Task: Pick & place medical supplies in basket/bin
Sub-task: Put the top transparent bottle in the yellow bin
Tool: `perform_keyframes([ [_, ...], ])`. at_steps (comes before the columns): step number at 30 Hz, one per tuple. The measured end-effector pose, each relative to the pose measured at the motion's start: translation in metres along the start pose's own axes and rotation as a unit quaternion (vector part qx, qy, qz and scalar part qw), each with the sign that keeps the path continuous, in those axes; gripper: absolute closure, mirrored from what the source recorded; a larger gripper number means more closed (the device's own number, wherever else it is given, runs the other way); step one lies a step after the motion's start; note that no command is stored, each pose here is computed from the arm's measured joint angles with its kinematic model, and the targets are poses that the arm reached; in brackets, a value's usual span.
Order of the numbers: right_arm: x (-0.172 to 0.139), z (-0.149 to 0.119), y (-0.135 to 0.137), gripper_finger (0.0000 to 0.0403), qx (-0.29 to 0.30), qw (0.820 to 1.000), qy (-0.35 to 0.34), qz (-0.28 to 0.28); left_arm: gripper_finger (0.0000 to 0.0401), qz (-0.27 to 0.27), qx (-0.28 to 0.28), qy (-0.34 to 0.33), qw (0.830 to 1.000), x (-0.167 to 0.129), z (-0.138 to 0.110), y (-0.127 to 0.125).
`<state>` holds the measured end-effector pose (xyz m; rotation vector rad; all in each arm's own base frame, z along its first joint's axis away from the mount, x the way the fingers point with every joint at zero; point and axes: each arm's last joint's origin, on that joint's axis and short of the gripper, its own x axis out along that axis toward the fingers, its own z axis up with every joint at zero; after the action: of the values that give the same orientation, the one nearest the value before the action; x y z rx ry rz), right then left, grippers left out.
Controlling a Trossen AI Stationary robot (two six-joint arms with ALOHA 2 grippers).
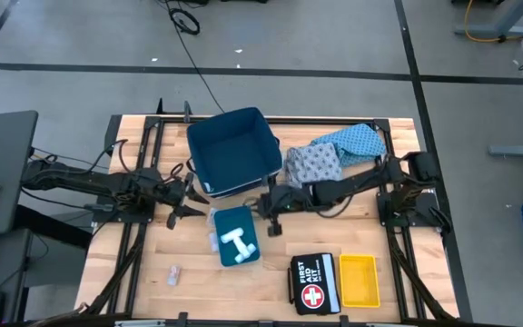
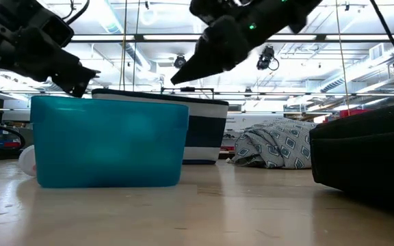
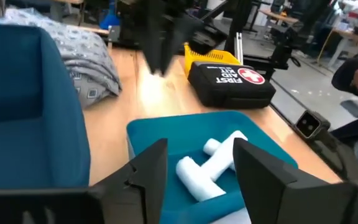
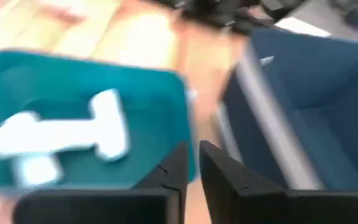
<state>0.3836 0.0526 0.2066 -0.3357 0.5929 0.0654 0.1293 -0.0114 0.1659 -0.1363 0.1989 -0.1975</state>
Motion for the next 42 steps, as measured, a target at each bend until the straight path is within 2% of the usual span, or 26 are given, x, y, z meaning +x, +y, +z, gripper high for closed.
perform_keyframes([
  [3, -0.003, -0.002, 0.017, 0.0314, -0.020, 0.999, 0.027, 0.017, 0.0211, 0.001, -0.023, 0.011, 1.000, 0.001, -0.002, 0.000],
  [7, -0.008, -0.005, 0.034, 0.0263, -0.045, 0.997, 0.064, -0.011, 0.0180, 0.017, -0.052, 0.022, 0.998, 0.003, -0.005, -0.001],
  [9, -0.010, -0.005, 0.041, 0.0242, -0.054, 0.995, 0.075, -0.027, 0.0167, 0.034, -0.084, 0.024, 0.996, 0.004, -0.006, -0.001],
  [13, -0.014, -0.007, 0.051, 0.0216, -0.057, 0.993, 0.093, -0.052, 0.0158, 0.026, -0.167, 0.040, 0.985, 0.006, -0.010, -0.005],
  [16, -0.016, -0.009, 0.056, 0.0213, -0.055, 0.991, 0.109, -0.061, 0.0161, 0.013, -0.211, 0.057, 0.976, 0.008, -0.013, -0.010],
  [21, -0.020, -0.013, 0.064, 0.0219, -0.055, 0.988, 0.128, -0.060, 0.0169, 0.011, -0.248, 0.100, 0.964, 0.010, -0.022, -0.017],
  [25, -0.022, -0.014, 0.069, 0.0222, -0.057, 0.987, 0.137, -0.055, 0.0171, 0.051, -0.262, 0.130, 0.955, 0.011, -0.031, -0.018],
  [30, -0.023, -0.015, 0.071, 0.0222, -0.057, 0.987, 0.139, -0.055, 0.0171, 0.107, -0.272, 0.134, 0.947, 0.014, -0.036, -0.015],
  [36, -0.023, -0.017, 0.070, 0.0222, -0.059, 0.986, 0.149, -0.055, 0.0171, 0.145, -0.293, 0.151, 0.933, 0.017, -0.043, -0.012],
  [42, -0.023, -0.017, 0.070, 0.0222, -0.059, 0.985, 0.151, -0.054, 0.0171, 0.192, -0.267, 0.165, 0.930, 0.030, -0.030, -0.013],
])
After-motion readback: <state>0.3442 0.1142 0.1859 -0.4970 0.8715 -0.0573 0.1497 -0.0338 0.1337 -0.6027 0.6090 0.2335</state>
